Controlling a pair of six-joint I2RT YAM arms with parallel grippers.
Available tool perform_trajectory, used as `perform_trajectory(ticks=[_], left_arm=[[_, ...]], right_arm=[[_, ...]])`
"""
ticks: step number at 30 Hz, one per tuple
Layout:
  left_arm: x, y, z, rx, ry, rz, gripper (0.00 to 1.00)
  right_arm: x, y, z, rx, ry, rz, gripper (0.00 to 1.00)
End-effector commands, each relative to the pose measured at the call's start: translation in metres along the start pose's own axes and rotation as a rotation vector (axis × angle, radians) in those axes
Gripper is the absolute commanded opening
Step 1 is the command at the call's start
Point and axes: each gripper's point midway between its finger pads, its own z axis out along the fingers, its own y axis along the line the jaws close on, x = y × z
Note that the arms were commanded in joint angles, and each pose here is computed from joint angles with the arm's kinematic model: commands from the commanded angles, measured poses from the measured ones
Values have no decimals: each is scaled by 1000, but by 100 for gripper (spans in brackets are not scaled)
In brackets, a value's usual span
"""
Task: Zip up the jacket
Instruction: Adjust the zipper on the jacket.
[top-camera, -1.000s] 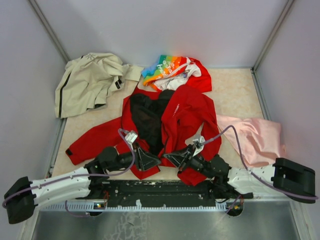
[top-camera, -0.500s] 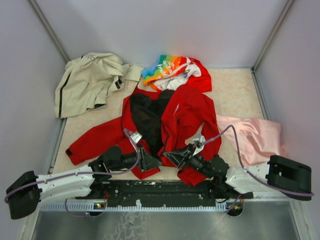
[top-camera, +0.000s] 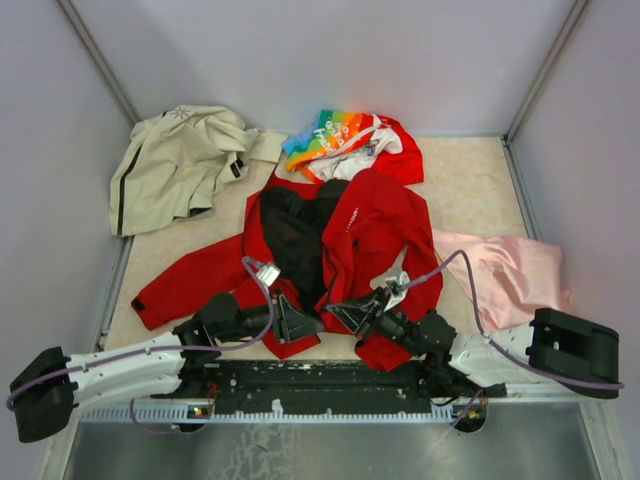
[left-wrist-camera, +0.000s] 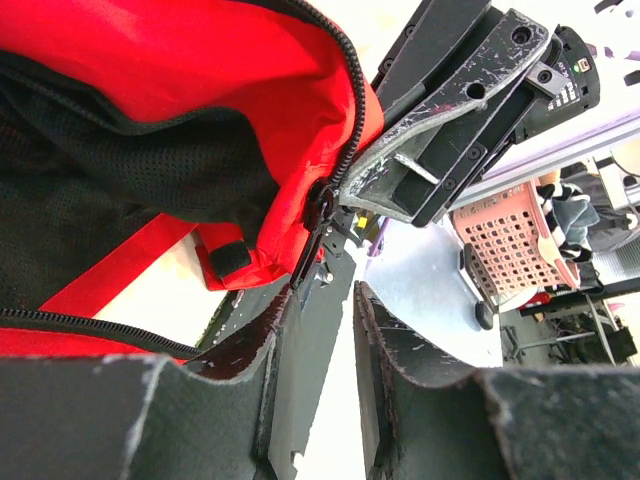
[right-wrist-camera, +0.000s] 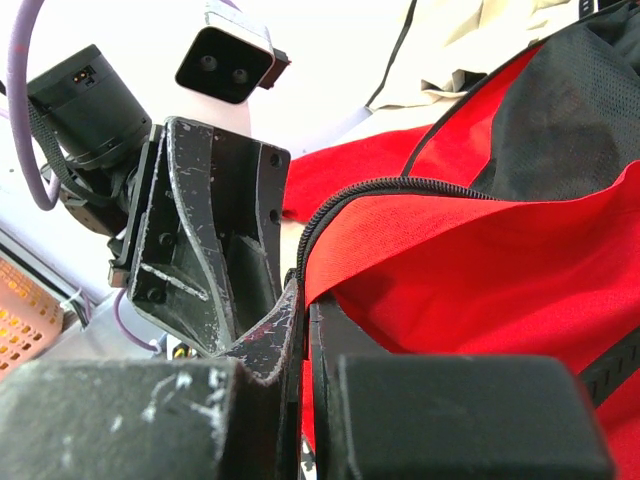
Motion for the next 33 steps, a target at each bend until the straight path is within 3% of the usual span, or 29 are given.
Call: perform_trajectory(ticks=[1,18,26,33], left_arm=[[-16,-23,3,69,-36,15,33],[-28,-23,-2,83,-137,-52,32],[-28,-29,-2,115,-137,-60,34],[-23,-11,-2,43,-142,-95,39]], right_arm=[[-5,-10,-12,25,-50,-18,0],[-8,-5,-14,0,-62,-3,0],[-7,-6,-16,1,-63,1,0],[-10,-4,-17,-9,-75,10,0]])
